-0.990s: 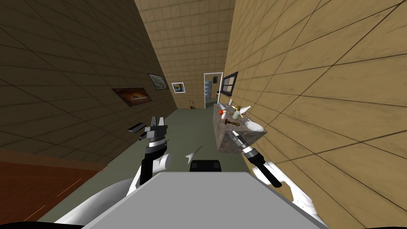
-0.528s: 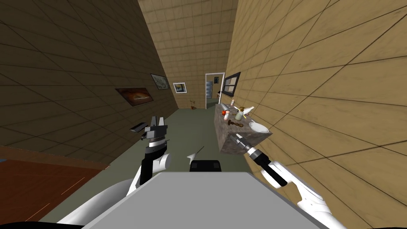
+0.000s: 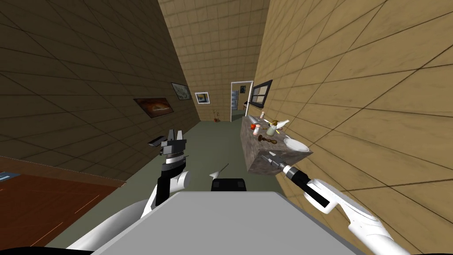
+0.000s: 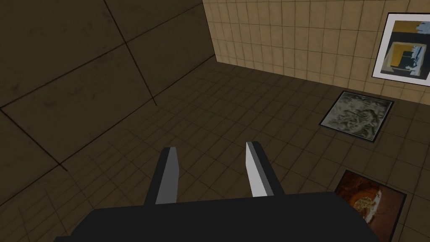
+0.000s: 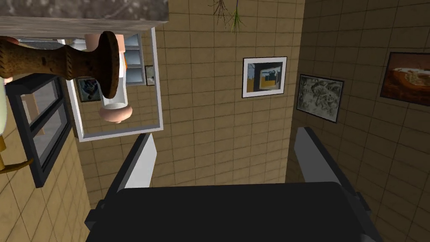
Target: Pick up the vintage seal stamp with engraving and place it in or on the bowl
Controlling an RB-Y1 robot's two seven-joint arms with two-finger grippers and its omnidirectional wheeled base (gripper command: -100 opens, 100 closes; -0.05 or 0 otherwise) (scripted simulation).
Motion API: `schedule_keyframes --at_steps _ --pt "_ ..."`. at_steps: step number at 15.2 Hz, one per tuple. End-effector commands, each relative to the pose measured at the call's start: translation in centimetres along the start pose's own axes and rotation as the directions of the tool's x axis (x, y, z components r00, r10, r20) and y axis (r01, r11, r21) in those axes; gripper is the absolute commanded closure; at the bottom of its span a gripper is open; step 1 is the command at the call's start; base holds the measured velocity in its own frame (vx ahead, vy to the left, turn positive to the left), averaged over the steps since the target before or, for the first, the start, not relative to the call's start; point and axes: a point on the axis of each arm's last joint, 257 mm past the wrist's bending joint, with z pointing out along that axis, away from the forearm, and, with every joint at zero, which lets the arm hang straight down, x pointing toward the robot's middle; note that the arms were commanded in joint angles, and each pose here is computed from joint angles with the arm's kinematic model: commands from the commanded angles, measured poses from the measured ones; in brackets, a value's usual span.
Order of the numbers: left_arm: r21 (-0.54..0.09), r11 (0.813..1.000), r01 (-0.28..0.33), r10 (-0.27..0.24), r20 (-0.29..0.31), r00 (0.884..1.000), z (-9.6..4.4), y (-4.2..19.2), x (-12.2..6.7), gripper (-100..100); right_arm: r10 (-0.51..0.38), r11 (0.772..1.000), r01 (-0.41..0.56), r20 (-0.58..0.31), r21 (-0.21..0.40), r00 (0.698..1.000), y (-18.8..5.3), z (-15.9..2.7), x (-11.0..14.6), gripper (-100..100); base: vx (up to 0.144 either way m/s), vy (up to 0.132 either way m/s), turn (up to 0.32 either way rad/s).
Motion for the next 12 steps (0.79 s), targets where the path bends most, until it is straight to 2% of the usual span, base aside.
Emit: schedule_keyframes --at_steps 1,2,3,5,6,7,8,9,10,11,12 --pt "0.000 1.000 0.000 0.000 0.000 1.000 0.0 0.0 0.0 0 -0.102 0.994 0.105 -0.082 0.029 0.991 -2.8 -1.2 2.0 -100 0.078 0.093 0.083" --pt "0.000 1.000 0.000 0.000 0.000 1.000 0.0 0.0 0.0 0 -0.118 0.992 0.120 -0.089 0.024 0.989 -3.0 -1.3 1.8 -100 0.094 0.091 0.066" --pt "0.000 1.000 0.000 0.000 0.000 1.000 0.0 0.0 0.0 0 -0.178 0.982 0.186 -0.146 0.042 0.973 -5.0 -2.1 3.3 -100 0.108 0.089 0.090" --pt "0.000 1.000 0.000 0.000 0.000 1.000 0.0 0.0 0.0 0 -0.197 0.978 0.205 -0.153 0.035 0.968 -5.4 -2.2 3.1 -100 0.085 0.059 0.043" --pt "0.000 1.000 0.000 0.000 0.000 1.000 0.0 0.0 0.0 0 -0.265 0.959 0.280 -0.212 0.042 0.941 -7.6 -3.2 4.1 -100 0.074 0.044 0.070" --pt "0.000 1.000 0.000 0.000 0.000 1.000 0.0 0.0 0.0 0 -0.271 0.957 0.286 -0.216 0.040 0.938 -7.7 -3.2 4.1 -100 0.077 0.052 0.080" --pt "0.000 1.000 0.000 0.000 0.000 1.000 0.0 0.0 0.0 0 -0.331 0.934 0.354 -0.267 0.042 0.905 -9.7 -4.2 4.9 -100 0.099 0.069 0.109" --pt "0.000 1.000 0.000 0.000 0.000 1.000 0.0 0.0 0.0 0 -0.339 0.931 0.364 -0.277 0.041 0.899 -10.1 -4.4 4.9 -100 0.095 0.065 0.085" --pt "0.000 1.000 0.000 0.000 0.000 1.000 0.0 0.0 0.0 0 -0.401 0.901 0.433 -0.321 0.033 0.858 -12.0 -5.2 5.2 -100 0.095 0.073 0.084" --pt "0.000 1.000 0.000 0.000 0.000 1.000 0.0 0.0 0.0 0 -0.401 0.899 0.437 -0.335 0.037 0.853 -12.6 -5.6 5.5 -100 0.104 0.070 0.076" --pt "0.000 1.000 0.000 0.000 0.000 1.000 0.0 0.0 0.0 0 -0.458 0.863 0.504 -0.381 0.025 0.803 -14.6 -6.6 5.8 -100 0.116 0.075 0.103"
